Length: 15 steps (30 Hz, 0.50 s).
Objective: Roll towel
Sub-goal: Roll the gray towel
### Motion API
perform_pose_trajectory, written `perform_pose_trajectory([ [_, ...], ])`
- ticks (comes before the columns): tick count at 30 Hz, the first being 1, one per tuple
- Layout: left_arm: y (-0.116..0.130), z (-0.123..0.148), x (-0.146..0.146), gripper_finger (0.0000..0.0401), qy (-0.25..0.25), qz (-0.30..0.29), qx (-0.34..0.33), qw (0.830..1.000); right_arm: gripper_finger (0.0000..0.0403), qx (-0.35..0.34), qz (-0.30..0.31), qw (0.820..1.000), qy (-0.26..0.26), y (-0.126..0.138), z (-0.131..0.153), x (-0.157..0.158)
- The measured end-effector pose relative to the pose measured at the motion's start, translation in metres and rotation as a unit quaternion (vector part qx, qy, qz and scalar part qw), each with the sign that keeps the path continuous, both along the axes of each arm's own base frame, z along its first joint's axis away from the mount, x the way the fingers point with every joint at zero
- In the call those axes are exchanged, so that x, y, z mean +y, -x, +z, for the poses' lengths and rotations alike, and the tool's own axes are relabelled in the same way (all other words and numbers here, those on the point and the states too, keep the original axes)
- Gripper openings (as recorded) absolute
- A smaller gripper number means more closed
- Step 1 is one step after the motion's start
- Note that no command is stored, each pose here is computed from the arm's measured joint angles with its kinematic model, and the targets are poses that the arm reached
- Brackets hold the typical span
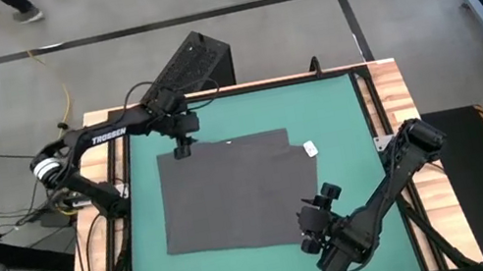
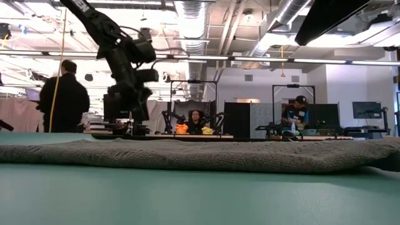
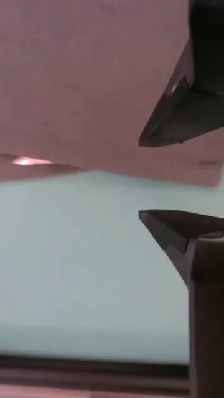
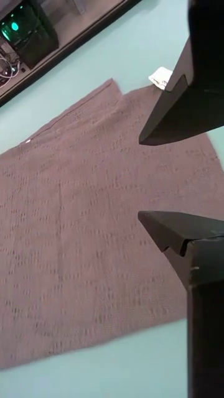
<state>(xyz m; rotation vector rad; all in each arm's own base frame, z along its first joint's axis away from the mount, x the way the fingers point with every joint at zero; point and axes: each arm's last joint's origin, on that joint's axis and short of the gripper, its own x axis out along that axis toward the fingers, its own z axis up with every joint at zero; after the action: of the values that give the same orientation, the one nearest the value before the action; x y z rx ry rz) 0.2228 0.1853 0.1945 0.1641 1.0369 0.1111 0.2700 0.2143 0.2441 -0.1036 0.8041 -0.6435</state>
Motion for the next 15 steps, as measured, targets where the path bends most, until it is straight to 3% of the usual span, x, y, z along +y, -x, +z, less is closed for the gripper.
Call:
perform_pose_trajectory([
  [9,0.012,-0.034,0.029,0.0175,0.026,0.074,0.053,0.995,0.0207,0.000,0.003,1.000,-0.011,0.000,0.000,0.002],
  [15,0.017,-0.038,0.026,0.0174,0.037,0.064,0.065,0.995,0.0207,0.004,0.002,1.000,-0.014,0.000,-0.001,0.002],
])
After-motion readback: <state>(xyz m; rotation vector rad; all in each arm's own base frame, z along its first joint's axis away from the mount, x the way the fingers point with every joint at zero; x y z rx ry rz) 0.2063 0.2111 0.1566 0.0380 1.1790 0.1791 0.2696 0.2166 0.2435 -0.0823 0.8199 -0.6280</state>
